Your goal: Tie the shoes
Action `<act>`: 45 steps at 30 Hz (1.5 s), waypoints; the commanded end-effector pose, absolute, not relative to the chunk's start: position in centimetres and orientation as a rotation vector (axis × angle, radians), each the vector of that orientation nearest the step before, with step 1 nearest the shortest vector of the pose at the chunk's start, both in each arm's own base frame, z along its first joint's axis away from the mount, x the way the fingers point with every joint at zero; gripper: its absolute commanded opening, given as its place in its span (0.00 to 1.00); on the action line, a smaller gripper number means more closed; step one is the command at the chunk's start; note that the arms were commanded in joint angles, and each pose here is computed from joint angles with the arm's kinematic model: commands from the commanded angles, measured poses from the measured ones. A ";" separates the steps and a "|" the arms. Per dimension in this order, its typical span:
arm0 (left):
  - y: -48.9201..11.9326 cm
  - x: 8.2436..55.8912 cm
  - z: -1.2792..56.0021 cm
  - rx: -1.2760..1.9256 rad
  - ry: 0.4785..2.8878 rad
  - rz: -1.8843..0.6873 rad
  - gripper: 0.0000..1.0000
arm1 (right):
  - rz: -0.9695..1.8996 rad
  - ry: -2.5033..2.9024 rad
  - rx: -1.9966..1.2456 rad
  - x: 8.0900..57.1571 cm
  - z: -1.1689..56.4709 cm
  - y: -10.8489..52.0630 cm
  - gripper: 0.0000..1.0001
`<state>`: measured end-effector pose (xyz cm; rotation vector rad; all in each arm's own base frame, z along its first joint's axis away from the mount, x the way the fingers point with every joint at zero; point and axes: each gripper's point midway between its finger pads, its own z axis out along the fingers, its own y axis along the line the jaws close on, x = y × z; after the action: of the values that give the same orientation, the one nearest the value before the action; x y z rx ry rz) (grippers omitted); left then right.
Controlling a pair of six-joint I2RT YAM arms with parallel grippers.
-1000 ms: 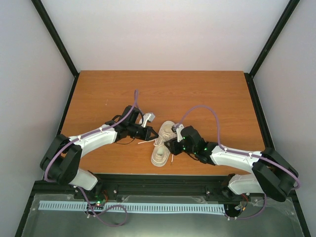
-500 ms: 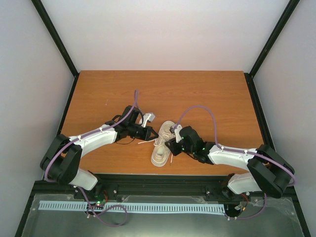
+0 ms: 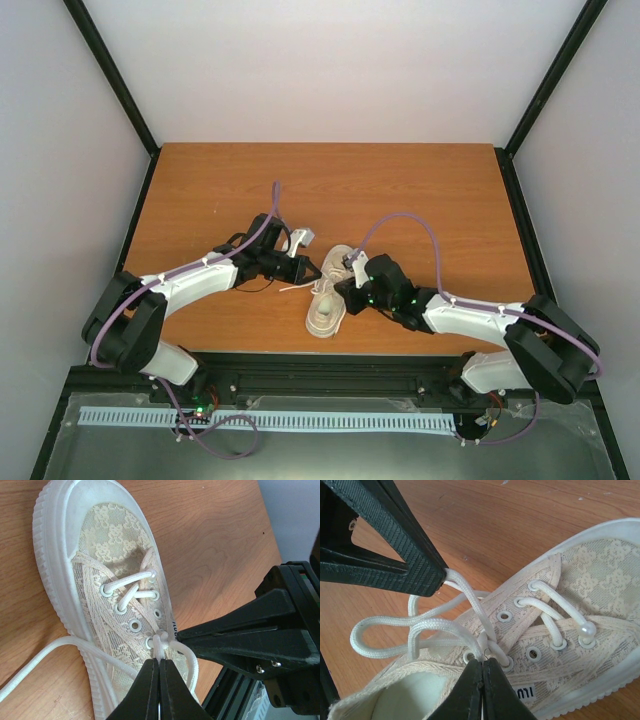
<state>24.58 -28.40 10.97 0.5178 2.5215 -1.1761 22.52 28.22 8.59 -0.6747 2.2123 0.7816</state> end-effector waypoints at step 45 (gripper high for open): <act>-29.3 25.4 11.3 0.524 2.480 -1.200 0.01 | 0.891 2.089 -0.761 23.1 11.2 31.0 0.03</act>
<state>24.95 -28.66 10.54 0.5178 2.5165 -1.1779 22.56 29.72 10.11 -0.7303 2.1415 0.8583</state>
